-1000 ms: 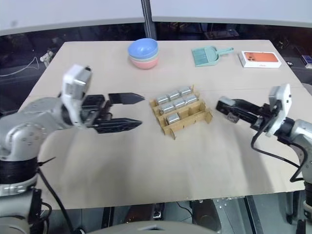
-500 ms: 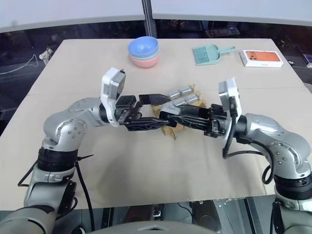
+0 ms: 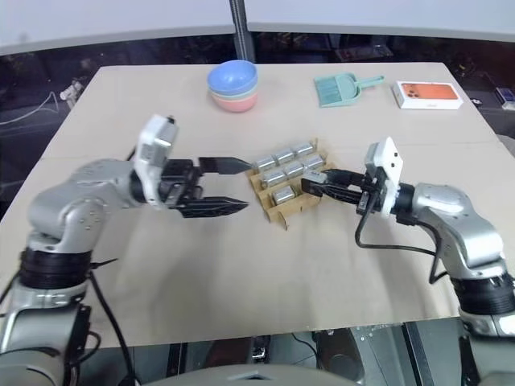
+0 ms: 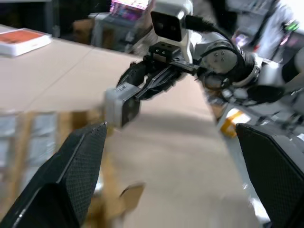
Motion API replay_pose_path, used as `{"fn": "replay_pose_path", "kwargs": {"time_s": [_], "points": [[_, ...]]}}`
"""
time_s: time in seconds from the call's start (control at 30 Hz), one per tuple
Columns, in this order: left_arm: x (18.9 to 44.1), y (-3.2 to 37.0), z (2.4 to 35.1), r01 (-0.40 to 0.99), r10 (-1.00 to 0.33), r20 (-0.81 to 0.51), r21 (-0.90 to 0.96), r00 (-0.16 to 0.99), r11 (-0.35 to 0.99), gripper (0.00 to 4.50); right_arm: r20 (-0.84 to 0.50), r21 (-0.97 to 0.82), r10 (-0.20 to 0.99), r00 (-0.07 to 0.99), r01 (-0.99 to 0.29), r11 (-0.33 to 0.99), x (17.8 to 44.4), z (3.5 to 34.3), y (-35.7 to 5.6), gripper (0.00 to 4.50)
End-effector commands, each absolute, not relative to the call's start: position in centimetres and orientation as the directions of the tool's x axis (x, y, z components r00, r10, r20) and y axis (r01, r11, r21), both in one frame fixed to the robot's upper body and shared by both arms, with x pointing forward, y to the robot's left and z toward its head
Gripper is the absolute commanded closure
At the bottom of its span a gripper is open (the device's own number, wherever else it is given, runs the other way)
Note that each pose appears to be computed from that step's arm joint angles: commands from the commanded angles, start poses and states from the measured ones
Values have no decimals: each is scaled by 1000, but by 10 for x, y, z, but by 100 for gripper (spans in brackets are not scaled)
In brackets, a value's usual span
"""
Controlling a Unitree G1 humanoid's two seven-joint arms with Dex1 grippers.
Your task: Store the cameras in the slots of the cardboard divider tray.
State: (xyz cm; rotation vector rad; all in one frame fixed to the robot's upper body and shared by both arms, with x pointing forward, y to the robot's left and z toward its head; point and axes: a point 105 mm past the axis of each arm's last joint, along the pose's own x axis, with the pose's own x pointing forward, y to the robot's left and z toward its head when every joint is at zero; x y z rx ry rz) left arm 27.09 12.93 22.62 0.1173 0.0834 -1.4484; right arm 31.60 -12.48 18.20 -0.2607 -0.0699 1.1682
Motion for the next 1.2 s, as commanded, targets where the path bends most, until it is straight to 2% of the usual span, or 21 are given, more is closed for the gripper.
{"fn": "replay_pose_path", "kwargs": {"time_s": [0.03,0.2,0.53,0.63,0.83,1.2], "points": [[257,142,239,990,-978,-172,89,121,106,0,-136,-382,946,294,-897,223,324,184,-116,389],[250,158,251,978,-956,-231,140,183,153,0,-216,-445,963,160,-894,49,337,174,-103,389],[230,175,263,964,-913,-318,154,257,218,0,-325,-451,945,44,-885,-114,350,160,-102,389],[227,182,266,957,-895,-341,150,287,250,0,-336,-433,942,14,-890,-141,350,161,-107,389],[221,186,270,949,-888,-337,143,314,282,0,-323,-435,946,21,-891,-129,360,178,-108,389],[218,189,267,948,-890,-329,125,316,291,0,-379,-403,925,10,-902,-155,357,172,-116,389]]}}
